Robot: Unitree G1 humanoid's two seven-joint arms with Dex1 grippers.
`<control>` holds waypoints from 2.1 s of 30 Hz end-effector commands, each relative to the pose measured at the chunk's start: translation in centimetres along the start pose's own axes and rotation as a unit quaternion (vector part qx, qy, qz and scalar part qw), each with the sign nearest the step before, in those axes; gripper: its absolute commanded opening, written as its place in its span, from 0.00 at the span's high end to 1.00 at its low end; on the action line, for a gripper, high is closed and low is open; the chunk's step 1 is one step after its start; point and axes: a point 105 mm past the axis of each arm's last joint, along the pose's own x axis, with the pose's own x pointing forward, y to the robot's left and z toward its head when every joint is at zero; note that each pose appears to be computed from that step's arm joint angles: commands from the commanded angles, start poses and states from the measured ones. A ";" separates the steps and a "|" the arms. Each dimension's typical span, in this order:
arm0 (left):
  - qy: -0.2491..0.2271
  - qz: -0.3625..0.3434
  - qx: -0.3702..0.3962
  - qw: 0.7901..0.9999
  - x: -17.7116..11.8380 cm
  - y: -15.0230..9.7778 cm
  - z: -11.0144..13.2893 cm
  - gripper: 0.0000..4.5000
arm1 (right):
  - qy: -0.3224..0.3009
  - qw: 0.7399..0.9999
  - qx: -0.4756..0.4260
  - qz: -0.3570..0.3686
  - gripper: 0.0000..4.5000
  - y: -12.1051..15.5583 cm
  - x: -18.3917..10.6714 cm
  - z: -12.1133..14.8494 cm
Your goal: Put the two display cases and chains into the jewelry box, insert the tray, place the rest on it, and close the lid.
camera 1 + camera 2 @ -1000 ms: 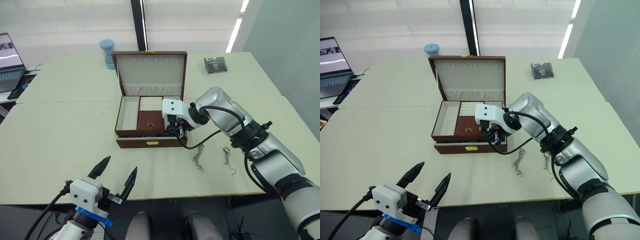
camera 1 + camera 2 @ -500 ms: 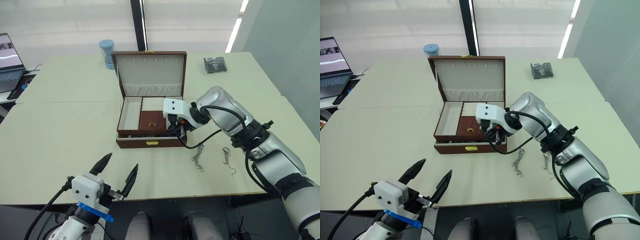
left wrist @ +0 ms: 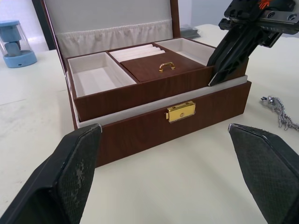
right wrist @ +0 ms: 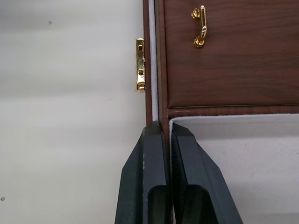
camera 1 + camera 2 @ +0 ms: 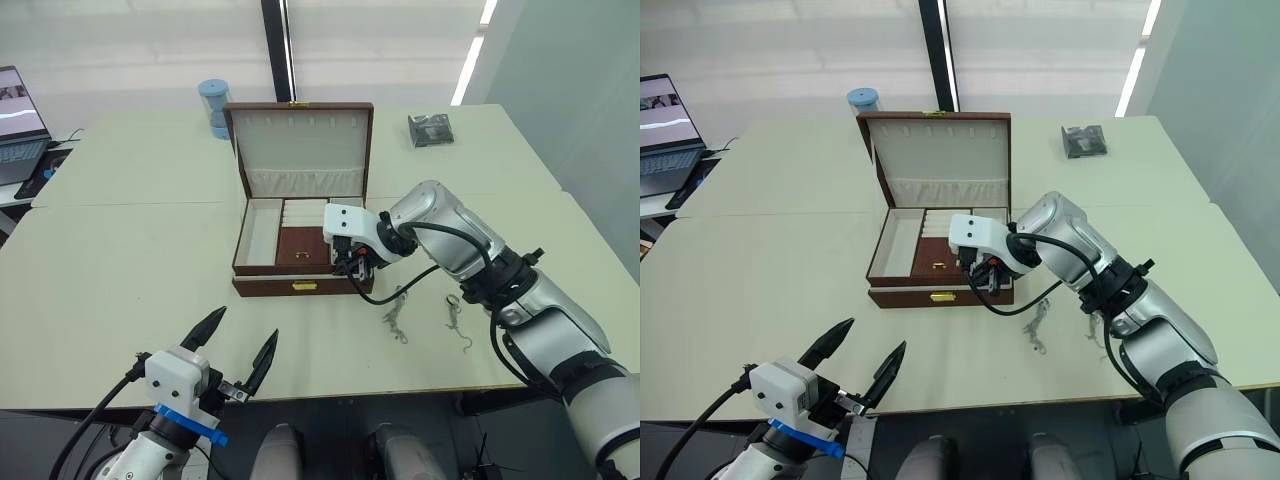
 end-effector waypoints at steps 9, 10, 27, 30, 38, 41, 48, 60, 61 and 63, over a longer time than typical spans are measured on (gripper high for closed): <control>-0.007 0.001 -0.004 1.000 0.1 0.1 0.5 0.00 | -0.149 0.989 0.009 0.022 0.47 0.4 -2.9 4.5; -0.008 0.000 -0.003 1.000 0.1 0.1 0.5 0.00 | -0.162 0.987 0.011 0.017 0.41 0.2 -2.8 4.6; -0.010 -0.029 0.007 1.000 1.2 1.2 0.8 0.00 | -0.301 0.948 0.046 -0.096 0.52 -3.0 -0.2 4.4; -0.009 -0.034 0.006 0.999 1.3 1.2 0.9 0.00 | -0.312 0.943 0.050 -0.100 0.71 -2.9 1.0 3.9; 0.003 -0.048 -0.008 0.999 1.6 1.2 0.9 0.00 | -0.271 0.955 0.076 -0.097 0.99 -2.5 4.3 0.9; 0.001 -0.055 -0.012 0.998 1.7 1.2 0.9 0.00 | -0.258 0.957 0.090 -0.099 0.99 -2.6 4.9 0.2; 0.047 -0.051 -0.036 0.997 2.2 1.7 -0.1 0.00 | -0.350 0.927 0.099 -0.093 0.99 -2.8 2.2 2.1; 0.055 -0.013 -0.034 0.998 2.9 7.8 1.0 0.00 | -0.382 0.891 0.171 -0.175 0.43 -3.2 -7.5 -4.2; 0.061 -0.012 -0.034 0.997 2.8 8.6 1.0 0.00 | -0.363 0.896 0.169 -0.190 0.35 -2.9 -8.0 -5.5; 0.080 -0.017 -0.033 0.996 2.6 10.1 0.9 0.00 | -0.317 0.906 0.167 -0.223 0.22 -2.3 -8.7 -8.5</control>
